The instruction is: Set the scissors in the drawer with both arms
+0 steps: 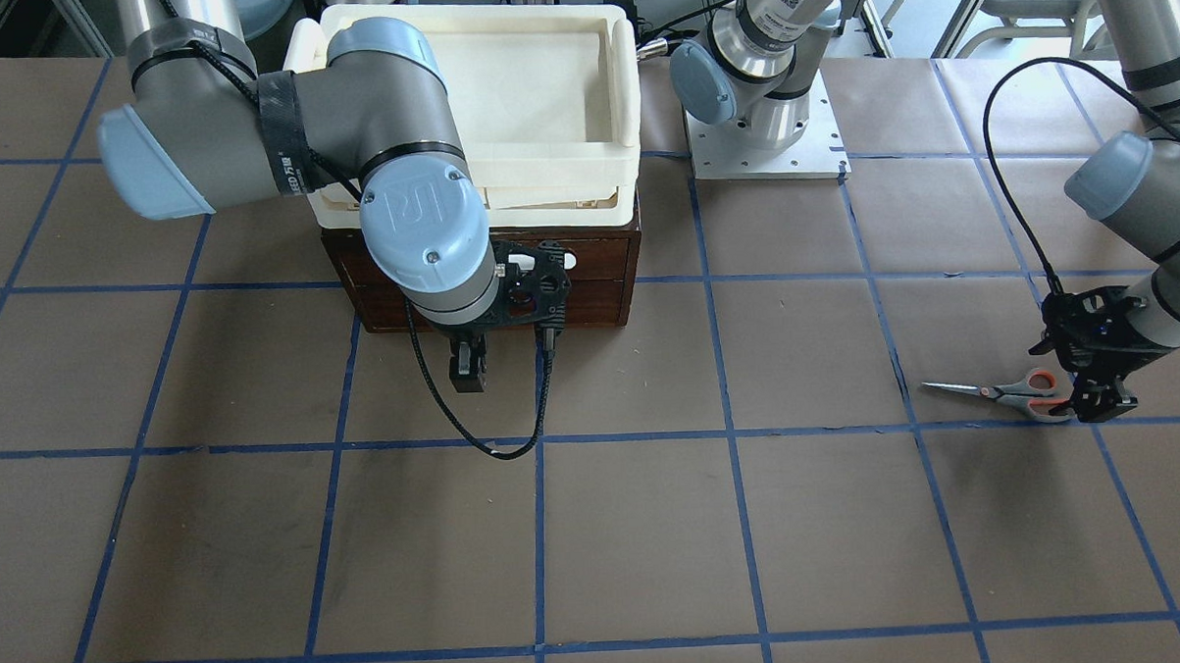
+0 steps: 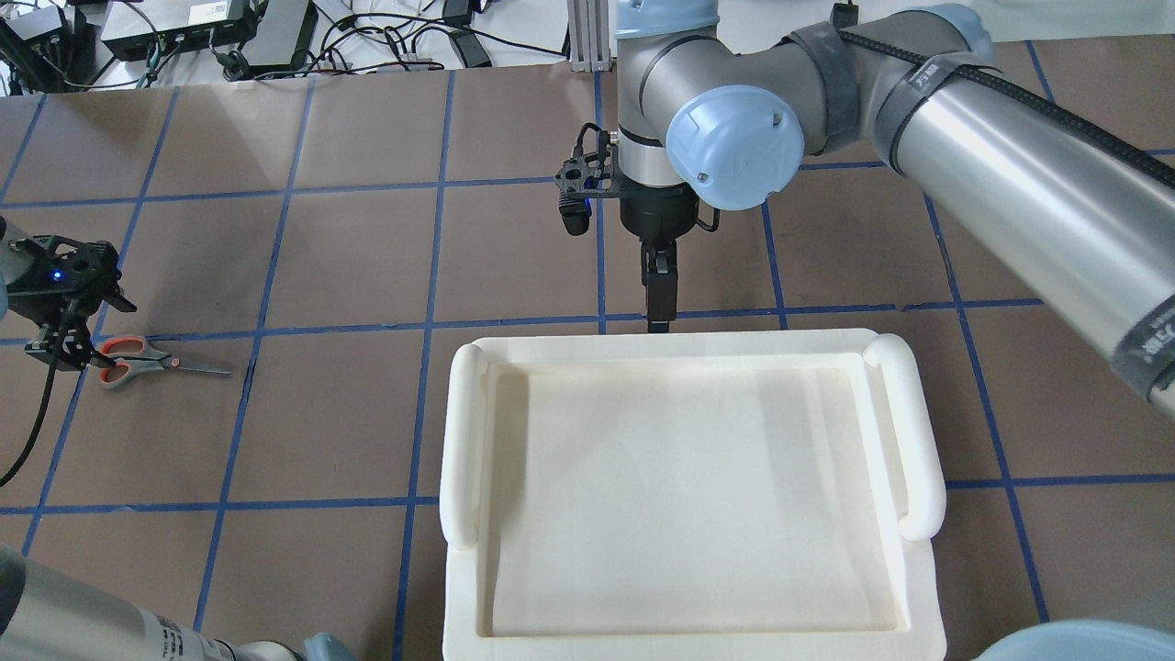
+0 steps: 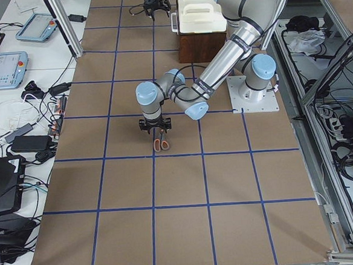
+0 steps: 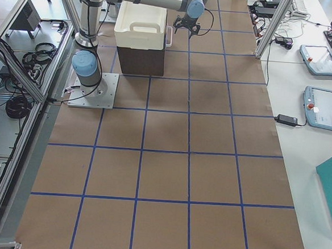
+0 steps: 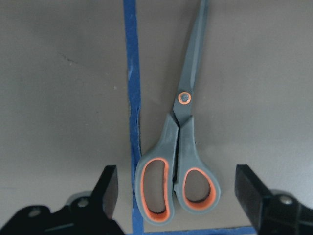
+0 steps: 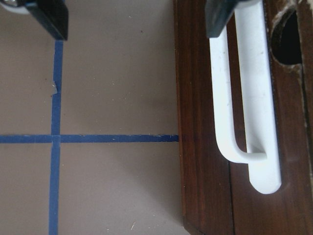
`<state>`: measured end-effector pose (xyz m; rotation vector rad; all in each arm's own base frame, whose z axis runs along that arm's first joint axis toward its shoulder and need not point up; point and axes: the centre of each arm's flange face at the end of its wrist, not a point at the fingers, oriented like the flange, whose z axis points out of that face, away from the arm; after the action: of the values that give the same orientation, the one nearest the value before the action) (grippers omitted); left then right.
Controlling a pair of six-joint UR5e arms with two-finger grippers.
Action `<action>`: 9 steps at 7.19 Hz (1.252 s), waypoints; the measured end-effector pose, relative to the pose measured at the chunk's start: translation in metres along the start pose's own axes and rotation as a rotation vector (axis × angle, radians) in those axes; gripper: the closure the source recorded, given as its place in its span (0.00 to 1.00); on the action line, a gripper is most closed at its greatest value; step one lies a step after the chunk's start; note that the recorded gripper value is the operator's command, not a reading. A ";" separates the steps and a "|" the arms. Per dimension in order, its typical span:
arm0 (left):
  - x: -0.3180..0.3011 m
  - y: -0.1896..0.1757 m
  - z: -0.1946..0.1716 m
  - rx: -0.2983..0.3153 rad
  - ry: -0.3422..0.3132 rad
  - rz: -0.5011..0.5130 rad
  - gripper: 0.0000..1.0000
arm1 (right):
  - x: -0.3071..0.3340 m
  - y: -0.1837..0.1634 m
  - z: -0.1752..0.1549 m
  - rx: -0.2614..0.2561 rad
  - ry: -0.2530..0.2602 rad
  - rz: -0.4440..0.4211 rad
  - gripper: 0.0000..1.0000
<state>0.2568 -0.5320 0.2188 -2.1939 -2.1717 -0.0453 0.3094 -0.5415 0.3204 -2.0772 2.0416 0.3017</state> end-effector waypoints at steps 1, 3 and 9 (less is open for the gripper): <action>0.004 -0.002 0.011 0.007 0.007 -0.001 0.07 | 0.005 -0.002 0.001 0.006 -0.005 -0.033 0.00; 0.014 -0.008 0.029 0.001 0.004 0.002 0.02 | 0.005 -0.004 0.006 0.021 -0.057 -0.037 0.00; 0.010 -0.006 0.055 0.009 0.002 0.026 0.40 | -0.003 -0.002 0.027 -0.005 -0.143 0.011 0.00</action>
<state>0.2498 -0.5192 0.1648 -2.2151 -2.1377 -0.0362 0.3111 -0.5307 0.2950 -1.9867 1.9717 0.4443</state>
